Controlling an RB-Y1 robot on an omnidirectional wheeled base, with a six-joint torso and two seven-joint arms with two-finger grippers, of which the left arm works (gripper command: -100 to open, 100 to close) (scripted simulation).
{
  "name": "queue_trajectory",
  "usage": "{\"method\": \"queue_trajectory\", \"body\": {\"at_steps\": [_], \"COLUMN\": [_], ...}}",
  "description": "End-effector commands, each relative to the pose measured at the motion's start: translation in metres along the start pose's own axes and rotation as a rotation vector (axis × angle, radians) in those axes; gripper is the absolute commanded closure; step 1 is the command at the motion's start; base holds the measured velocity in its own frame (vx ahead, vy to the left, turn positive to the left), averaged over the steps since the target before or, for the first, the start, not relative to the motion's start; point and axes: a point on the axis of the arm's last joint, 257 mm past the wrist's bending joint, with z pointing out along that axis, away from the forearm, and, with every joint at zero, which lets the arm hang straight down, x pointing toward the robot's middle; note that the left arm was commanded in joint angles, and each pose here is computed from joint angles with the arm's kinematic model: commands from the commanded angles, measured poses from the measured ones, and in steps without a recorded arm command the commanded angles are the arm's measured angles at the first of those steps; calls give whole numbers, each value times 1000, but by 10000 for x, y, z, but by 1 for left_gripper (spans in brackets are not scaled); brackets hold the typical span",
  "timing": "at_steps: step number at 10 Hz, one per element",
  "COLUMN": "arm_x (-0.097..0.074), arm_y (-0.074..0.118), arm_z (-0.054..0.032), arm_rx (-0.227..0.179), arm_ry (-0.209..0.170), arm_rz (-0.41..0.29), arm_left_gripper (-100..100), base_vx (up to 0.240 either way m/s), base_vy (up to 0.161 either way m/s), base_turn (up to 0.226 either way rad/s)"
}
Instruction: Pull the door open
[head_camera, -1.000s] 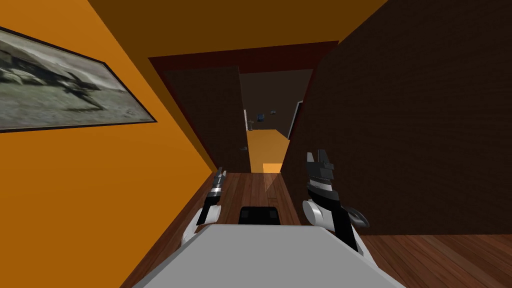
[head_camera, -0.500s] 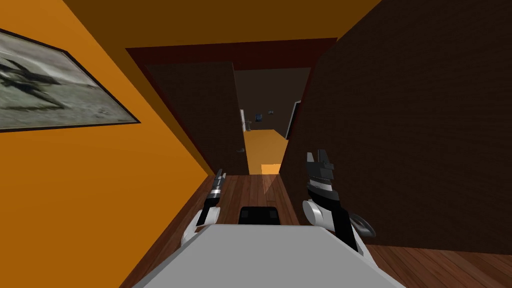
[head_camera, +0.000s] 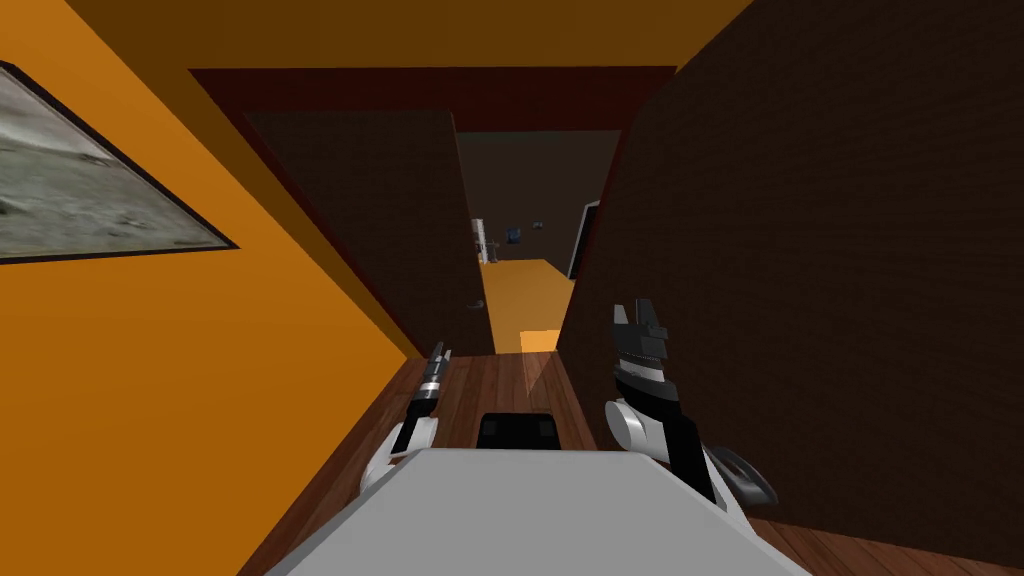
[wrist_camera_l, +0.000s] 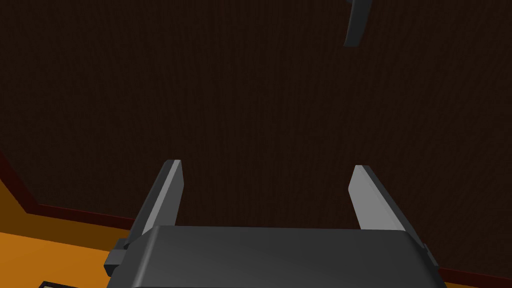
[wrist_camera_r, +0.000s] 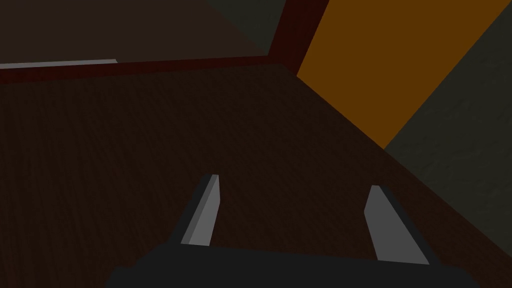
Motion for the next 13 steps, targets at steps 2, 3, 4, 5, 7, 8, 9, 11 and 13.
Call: {"method": "queue_trajectory", "body": {"at_steps": [2, 3, 4, 5, 7, 8, 9, 11, 13], "arm_x": [-81, -111, -141, -172, -230, -259, -289, -375, -429], "arm_y": [128, 177, 224, 271, 356, 396, 435, 542, 604], "arm_z": [-44, -61, -78, -96, -130, -148, -166, -218, -252], "arm_rx": [-24, -33, -42, -51, -68, -76, -84, -106, -120], "arm_ry": [-4, -6, -9, -11, -15, -18, -21, -29, -34], "arm_rz": [-5, -7, -8, -10, -12, -13, -15, -17, -19], "arm_left_gripper": [-100, -100, -100, -100, -100, -100, -100, -100, -100], "base_vx": [100, 89, 105, 117, 105, 93, 111, 127, 116], "base_vy": [-16, 0, -12, -15, -7, -16, -16, 2, 8], "base_turn": [-64, -61, -66, -55, -60, -54, -59, -84, -44]}}
